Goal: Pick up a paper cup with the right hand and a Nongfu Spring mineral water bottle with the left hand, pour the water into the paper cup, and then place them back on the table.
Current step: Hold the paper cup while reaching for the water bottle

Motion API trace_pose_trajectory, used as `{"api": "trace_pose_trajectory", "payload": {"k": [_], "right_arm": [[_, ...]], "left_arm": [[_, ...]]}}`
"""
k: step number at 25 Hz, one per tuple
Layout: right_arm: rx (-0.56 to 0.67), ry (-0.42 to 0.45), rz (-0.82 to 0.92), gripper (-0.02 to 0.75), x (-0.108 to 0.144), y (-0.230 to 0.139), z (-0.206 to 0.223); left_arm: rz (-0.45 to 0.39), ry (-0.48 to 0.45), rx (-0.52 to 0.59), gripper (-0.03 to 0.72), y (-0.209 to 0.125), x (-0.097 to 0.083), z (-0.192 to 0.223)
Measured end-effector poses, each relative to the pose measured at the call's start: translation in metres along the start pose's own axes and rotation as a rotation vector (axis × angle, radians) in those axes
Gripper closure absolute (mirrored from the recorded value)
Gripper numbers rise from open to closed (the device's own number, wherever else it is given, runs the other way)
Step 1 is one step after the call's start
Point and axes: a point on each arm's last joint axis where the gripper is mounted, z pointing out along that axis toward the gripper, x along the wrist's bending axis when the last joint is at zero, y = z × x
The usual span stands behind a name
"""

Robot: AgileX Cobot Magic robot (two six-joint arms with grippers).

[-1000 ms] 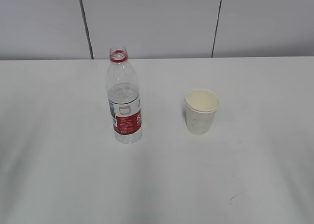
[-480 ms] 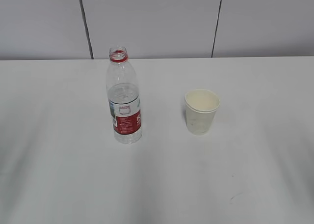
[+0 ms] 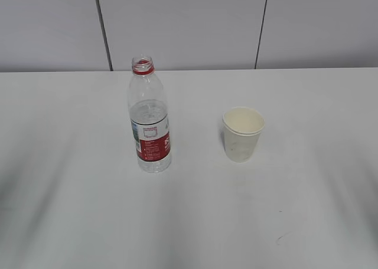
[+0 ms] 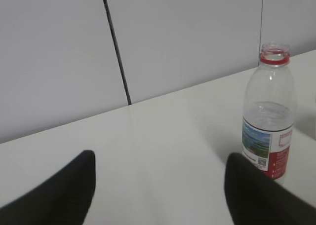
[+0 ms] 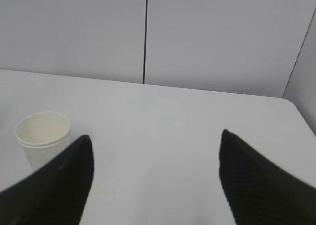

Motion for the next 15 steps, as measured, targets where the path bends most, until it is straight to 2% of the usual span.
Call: {"api": "trace_pose_trajectory", "payload": {"k": [15], "right_arm": [[-0.006,0.001,-0.025,0.151,0.001,-0.004,0.025]], "left_arm": [[-0.035,-0.014,-0.065,0.189,-0.004,-0.002,0.038]]}}
